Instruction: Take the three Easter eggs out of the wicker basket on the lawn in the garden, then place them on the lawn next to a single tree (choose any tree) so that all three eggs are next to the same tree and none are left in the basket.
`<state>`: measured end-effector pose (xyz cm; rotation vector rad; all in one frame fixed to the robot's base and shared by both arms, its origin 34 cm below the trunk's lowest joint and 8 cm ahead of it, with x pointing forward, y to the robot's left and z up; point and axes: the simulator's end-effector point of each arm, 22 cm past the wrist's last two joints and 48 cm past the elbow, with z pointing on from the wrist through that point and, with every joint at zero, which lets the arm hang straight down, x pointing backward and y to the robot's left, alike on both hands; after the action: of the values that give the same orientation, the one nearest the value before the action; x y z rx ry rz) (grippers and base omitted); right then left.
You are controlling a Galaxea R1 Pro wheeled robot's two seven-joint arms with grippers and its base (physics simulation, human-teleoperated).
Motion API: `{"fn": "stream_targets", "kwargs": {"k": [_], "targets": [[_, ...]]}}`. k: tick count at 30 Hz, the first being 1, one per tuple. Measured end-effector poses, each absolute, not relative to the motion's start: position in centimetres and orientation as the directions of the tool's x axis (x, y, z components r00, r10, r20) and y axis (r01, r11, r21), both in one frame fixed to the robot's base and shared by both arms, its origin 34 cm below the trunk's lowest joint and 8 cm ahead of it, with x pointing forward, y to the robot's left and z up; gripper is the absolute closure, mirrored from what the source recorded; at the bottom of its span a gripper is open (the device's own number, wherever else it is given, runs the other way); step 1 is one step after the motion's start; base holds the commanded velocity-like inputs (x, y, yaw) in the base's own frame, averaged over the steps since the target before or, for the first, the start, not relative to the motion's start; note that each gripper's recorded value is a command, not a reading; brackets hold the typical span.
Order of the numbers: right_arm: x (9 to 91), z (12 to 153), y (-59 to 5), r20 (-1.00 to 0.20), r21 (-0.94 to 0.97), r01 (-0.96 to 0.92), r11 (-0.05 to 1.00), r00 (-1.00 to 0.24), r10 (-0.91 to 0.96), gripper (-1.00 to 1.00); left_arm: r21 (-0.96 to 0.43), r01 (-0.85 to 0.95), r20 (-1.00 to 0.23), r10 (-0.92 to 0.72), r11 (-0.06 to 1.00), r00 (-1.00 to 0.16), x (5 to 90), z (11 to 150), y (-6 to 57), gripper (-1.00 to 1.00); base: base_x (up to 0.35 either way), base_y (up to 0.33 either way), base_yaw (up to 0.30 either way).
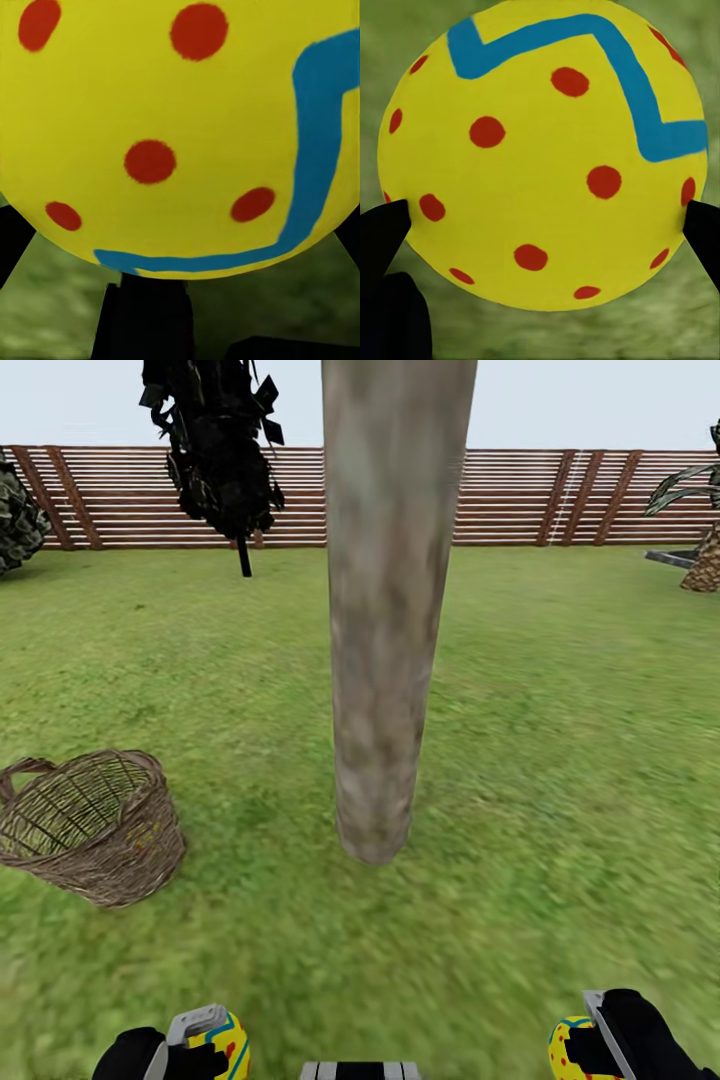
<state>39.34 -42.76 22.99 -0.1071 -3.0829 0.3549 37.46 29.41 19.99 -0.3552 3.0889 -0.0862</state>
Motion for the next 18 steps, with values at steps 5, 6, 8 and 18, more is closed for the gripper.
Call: {"fn": "stream_targets", "kwargs": {"k": [5,6,8,18], "targets": [[38.8,22.3,-42.8,0.048,-0.23,0.06,0.971,-0.996,0.073,1.0,-0.036,-0.223,-0.021,-0.224,0.974,-0.974,37.4,19.8,30.7,1.0,0.0,0.0,0.0],[38.7,22.2,-42.8,0.052,-0.23,0.059,0.971,-0.996,0.073,1.0,-0.024,-0.222,-0.016,-0.222,0.975,-0.975,37.2,19.8,31.5,1.0,0.0,0.0,0.0],[38.4,21.9,-42.8,0.06,-0.231,0.057,0.971,-0.996,0.073,1.0,-0.015,-0.223,-0.007,-0.223,0.975,-0.975,37.0,19.6,32.1,1.0,0.0,0.0,0.0],[38.0,21.4,-42.9,0.076,-0.232,0.054,0.971,-0.994,0.074,1.0,-0.015,-0.225,0.014,-0.224,0.974,-0.974,36.3,19.0,31.8,1.0,0.0,0.0,0.0]]}}
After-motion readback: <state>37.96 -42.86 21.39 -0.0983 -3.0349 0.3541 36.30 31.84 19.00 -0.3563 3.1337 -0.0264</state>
